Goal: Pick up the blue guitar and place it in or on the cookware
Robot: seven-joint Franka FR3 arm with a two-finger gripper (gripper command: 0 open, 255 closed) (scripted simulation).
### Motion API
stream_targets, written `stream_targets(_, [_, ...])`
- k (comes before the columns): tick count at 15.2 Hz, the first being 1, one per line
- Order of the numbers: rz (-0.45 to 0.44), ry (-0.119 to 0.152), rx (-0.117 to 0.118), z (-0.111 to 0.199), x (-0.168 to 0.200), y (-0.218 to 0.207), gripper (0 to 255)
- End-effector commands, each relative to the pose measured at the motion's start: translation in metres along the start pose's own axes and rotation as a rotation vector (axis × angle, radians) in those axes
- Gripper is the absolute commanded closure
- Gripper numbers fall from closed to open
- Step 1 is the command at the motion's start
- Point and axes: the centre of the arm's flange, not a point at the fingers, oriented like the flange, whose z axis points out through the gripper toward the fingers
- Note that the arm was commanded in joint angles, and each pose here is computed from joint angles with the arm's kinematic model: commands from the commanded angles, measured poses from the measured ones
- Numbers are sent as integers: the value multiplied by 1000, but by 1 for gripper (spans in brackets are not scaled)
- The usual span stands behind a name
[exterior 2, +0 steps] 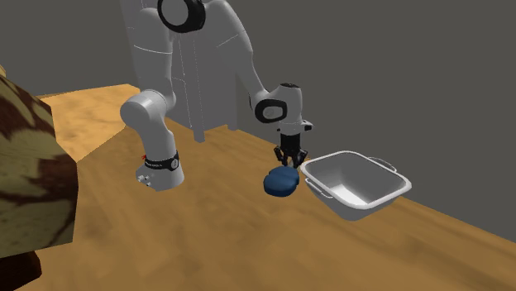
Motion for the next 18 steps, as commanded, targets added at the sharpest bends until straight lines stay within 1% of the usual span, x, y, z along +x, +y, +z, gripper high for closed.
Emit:
stream_targets(1, [0, 0, -1, -11, 1, 2, 255])
stream_targets(18, [0, 0, -1, -101, 2, 8, 255])
